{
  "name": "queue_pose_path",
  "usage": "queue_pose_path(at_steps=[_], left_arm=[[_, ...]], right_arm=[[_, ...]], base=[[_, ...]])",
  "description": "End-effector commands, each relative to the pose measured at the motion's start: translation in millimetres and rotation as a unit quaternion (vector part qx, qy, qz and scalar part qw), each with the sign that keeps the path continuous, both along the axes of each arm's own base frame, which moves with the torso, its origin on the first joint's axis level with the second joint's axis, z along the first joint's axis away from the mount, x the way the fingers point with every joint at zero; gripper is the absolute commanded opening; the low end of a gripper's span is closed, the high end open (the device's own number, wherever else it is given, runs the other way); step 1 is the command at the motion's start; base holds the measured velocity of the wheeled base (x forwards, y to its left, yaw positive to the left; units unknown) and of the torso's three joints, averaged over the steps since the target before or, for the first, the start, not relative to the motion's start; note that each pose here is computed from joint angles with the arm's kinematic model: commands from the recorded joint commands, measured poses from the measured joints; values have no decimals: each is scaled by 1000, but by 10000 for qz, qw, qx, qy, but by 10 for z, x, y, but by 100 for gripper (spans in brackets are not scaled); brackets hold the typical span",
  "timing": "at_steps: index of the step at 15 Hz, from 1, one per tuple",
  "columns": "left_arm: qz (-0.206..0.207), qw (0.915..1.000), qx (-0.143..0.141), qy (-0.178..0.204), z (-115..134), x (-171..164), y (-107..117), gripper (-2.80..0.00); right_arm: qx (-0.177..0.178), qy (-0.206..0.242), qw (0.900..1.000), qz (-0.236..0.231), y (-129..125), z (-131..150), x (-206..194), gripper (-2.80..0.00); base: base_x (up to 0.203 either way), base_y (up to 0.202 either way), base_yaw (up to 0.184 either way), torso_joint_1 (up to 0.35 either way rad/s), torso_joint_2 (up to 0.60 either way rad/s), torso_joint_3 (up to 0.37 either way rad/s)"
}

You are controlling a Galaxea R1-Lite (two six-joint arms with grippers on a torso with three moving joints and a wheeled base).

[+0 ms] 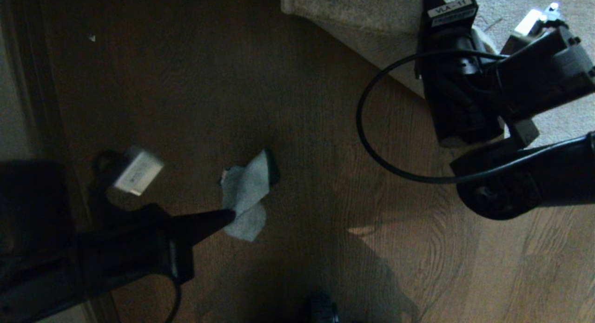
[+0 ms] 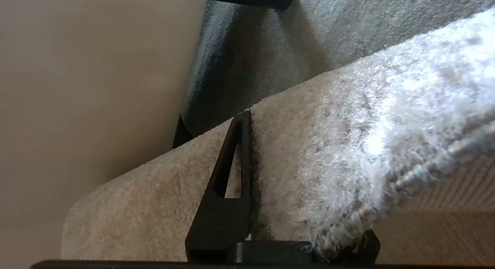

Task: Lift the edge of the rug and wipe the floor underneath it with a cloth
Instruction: Wipe the floor under the carpet with a rag

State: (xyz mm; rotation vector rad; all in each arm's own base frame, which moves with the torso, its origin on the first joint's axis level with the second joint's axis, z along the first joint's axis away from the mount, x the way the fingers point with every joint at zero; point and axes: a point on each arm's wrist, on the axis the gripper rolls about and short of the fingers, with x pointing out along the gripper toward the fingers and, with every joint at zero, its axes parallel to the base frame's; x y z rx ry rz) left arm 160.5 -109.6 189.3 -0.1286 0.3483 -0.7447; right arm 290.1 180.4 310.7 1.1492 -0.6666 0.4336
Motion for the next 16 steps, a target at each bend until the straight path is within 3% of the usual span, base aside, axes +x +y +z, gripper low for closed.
queue_pose_path(at_steps=[1,7,13,16], left_arm=[[-155,9992,49,375,-161,237,-407,-280],[-297,9978,-567,153,-49,377,-1138,-280],[-177,9968,-469,617,-302,132,-1506,-280],[-111,9968,-534,580,-439,194,-1629,-280]], right_arm=[[127,-143,9998,-71,-9,-27,77,-280],[96,-99,9997,-212,-65,-74,174,-280],[106,-110,9996,-238,-73,-72,193,-280],[104,-112,9995,-259,-87,-71,201,-280]], base=[[0,0,0,0,0,0],[0,0,0,0,0,0],[0,0,0,0,0,0],[0,0,0,0,0,0]])
